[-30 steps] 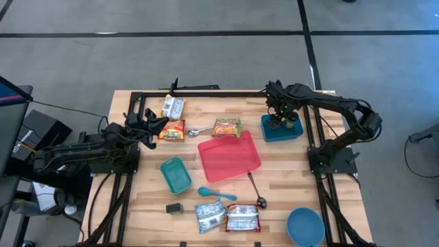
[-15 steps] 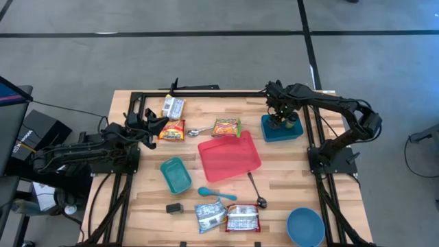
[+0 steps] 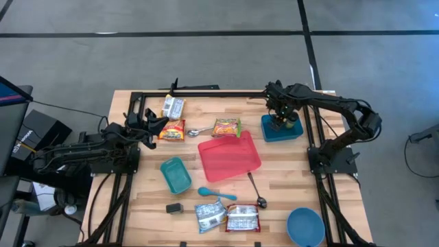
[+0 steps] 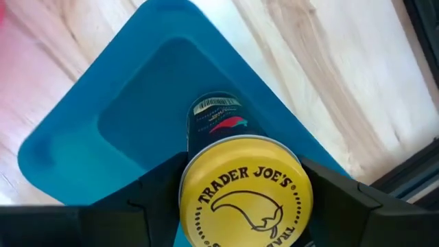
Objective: Pick & Place Food Item
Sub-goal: Put the yellow seasoning bottle into the blue bin
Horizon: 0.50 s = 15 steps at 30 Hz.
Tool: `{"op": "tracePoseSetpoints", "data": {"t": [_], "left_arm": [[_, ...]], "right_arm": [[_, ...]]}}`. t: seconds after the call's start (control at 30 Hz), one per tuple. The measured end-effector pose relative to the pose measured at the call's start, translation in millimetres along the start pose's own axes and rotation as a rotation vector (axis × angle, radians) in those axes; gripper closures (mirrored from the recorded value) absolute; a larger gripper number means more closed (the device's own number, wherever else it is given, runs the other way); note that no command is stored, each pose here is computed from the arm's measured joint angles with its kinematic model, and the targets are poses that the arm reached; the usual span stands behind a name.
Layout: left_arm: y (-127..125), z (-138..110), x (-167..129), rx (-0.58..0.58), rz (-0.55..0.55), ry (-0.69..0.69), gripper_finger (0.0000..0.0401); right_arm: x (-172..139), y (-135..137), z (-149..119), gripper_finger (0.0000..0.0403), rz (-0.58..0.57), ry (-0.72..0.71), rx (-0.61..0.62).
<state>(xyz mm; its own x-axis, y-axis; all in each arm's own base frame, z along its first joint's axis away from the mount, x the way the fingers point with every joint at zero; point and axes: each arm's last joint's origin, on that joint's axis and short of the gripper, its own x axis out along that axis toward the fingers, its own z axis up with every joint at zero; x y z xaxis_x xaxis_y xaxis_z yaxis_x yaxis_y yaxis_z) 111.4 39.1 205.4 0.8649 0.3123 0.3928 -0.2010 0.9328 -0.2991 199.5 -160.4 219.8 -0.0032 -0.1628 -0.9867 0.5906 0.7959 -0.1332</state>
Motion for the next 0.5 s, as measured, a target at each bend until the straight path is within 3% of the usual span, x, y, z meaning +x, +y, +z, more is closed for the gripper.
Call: {"op": "tracePoseSetpoints", "data": {"t": [0.2, 0.5], "left_arm": [[0.3, -0.9, -0.1, 0.000, 0.003, 0.008, 0.0389], [0.5, -1.6, -0.1, 0.000, 0.005, 0.016, 0.0389]], "right_arm": [[0.0, 0.0, 0.2, 0.0158, -0.001, -0.002, -0.089], [-0.1, 0.9, 3.6, 0.0158, -0.008, -0.037, -0.078]]}}
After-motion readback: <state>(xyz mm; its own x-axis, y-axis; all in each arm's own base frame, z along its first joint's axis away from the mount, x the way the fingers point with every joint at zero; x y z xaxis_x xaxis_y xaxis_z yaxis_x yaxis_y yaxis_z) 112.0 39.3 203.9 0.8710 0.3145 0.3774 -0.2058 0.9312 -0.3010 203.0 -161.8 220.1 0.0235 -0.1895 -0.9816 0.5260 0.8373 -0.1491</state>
